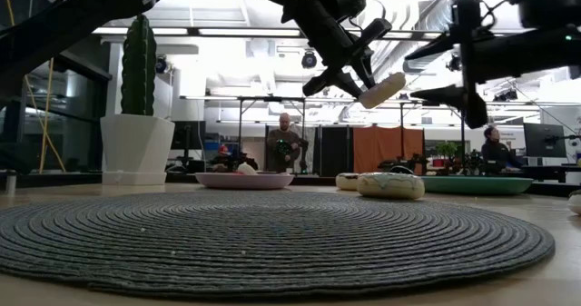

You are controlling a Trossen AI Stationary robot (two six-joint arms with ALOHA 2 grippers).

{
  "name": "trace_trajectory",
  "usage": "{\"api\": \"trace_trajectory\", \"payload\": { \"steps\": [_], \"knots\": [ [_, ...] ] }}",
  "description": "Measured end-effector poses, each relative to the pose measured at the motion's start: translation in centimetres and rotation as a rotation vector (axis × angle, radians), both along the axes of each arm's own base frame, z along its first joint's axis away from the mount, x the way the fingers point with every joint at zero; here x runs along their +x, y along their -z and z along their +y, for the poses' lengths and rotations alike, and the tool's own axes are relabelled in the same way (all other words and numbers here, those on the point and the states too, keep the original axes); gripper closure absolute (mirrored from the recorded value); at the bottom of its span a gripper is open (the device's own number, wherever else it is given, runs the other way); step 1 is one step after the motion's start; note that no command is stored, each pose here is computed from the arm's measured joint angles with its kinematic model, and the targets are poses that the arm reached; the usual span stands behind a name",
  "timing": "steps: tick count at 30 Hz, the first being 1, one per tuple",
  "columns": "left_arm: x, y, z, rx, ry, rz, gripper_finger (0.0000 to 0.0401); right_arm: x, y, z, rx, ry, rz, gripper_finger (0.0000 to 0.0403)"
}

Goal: Pick & Place donuts
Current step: Put the large purple doughnut on the blue plate

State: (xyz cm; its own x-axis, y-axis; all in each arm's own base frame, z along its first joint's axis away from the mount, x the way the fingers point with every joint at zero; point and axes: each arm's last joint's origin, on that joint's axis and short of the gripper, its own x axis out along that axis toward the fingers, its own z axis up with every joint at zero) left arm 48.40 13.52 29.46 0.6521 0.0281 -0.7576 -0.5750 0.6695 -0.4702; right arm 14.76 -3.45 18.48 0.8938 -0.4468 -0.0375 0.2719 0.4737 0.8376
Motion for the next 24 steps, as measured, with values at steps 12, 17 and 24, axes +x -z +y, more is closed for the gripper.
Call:
{"api": "trace_trajectory", "payload": {
  "steps": [12, 17, 24],
  "knots": [
    [-0.1, 0.0, 0.0, 0.015, 0.020, 0.008, 0.0318, 3.2, -1.1, -1.0, -0.018, -0.010, 0.103, 0.0120],
    [-0.1, 0.0, 0.0, 0.015, 0.021, 0.007, 0.0318, 3.2, -1.1, -1.3, -0.016, 0.024, 0.106, 0.0144],
    [0.0, 0.0, 0.0, 0.015, 0.021, 0.007, 0.0318, 3.1, -1.1, -1.7, -0.004, 0.004, 0.106, 0.0184]
  ]
}}
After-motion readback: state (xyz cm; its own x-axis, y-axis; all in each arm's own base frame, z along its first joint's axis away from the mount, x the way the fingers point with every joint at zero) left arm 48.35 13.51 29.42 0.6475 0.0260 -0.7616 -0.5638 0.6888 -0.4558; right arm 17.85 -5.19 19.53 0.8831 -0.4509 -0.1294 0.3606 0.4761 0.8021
